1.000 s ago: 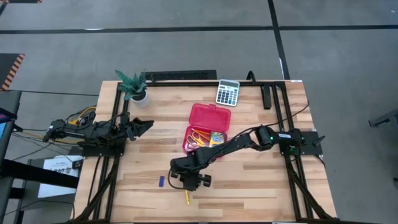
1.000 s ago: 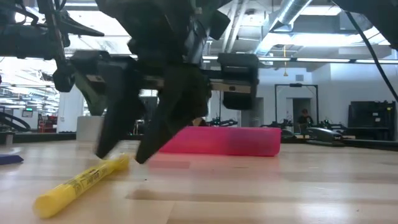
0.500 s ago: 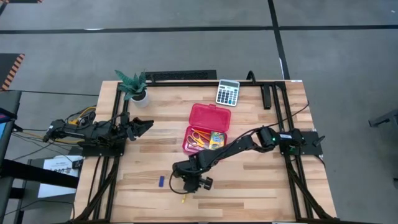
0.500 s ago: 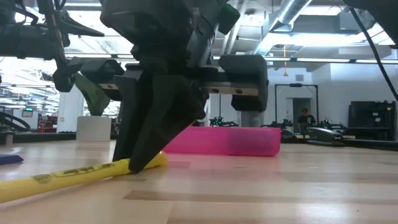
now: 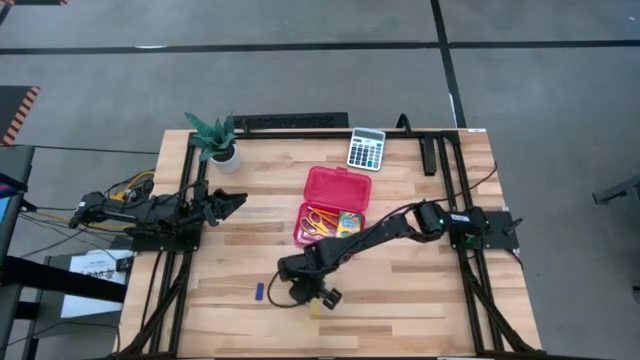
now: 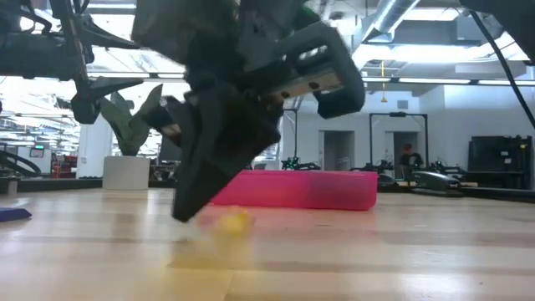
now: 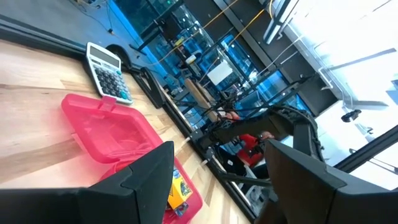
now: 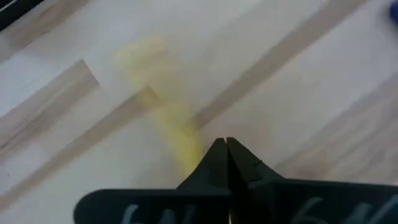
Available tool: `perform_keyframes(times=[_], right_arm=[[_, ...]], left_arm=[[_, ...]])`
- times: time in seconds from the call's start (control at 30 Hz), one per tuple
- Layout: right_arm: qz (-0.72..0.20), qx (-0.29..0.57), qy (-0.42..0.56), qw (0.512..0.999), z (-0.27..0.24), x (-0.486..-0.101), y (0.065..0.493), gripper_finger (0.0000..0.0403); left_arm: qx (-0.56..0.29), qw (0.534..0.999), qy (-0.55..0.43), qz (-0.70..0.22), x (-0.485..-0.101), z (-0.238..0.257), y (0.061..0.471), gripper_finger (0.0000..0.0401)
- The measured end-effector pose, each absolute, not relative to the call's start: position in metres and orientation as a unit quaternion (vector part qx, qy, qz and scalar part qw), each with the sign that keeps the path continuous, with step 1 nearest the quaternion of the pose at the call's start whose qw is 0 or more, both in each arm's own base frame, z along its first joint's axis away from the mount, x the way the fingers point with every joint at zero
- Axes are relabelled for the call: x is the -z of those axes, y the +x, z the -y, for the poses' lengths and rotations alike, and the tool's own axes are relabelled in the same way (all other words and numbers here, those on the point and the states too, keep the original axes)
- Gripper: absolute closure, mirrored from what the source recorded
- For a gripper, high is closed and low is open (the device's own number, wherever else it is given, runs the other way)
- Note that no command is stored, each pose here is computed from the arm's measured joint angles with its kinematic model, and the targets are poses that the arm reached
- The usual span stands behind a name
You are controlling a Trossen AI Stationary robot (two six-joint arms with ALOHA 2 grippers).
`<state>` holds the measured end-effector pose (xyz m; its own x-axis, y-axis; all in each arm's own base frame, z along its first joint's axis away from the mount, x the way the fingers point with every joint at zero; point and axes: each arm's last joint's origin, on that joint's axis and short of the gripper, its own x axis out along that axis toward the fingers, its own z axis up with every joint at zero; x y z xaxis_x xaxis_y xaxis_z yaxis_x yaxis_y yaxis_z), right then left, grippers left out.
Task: Pack school essentials
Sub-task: Put the yellow pen into the red supply box
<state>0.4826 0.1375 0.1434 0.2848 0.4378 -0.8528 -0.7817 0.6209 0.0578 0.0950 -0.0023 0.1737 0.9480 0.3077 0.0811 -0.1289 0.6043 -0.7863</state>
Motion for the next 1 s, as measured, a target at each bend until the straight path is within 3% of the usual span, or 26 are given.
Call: perform_keyframes(times=[0.2, 0.37, 0.5, 0.67, 0.77, 0.87, 1.0], right_arm=[[-0.447, -0.385, -0.160, 0.791, -0.127, -0.155, 0.485, 0.0399], [-0.499, -0.360, -0.054, 0.786, -0.129, -0.153, 0.480, 0.0389], [-0.571, -0.317, 0.045, 0.756, -0.124, -0.170, 0.466, 0.0344], [-0.562, -0.314, 0.045, 0.763, -0.132, -0.221, 0.445, 0.0284], [-0.565, -0.243, 0.046, 0.787, -0.132, -0.250, 0.432, 0.0265], [-0.596, -0.120, 0.054, 0.792, -0.132, -0.253, 0.421, 0.0250], [-0.587, -0.100, 0.076, 0.799, -0.160, -0.246, 0.415, 0.0219]], left_arm=[[-0.123, 0.889, -0.428, 0.105, -0.174, 0.002, 0.095, 0.0163], [-0.120, 0.888, -0.432, 0.104, -0.174, 0.002, 0.095, 0.0163], [-0.116, 0.887, -0.435, 0.103, -0.174, 0.003, 0.095, 0.0163], [-0.113, 0.887, -0.435, 0.101, -0.174, 0.003, 0.095, 0.0163], [-0.113, 0.887, -0.435, 0.101, -0.174, 0.003, 0.095, 0.0163], [-0.113, 0.887, -0.435, 0.101, -0.174, 0.003, 0.095, 0.0163], [-0.113, 0.887, -0.435, 0.101, -0.174, 0.003, 0.095, 0.0163]])
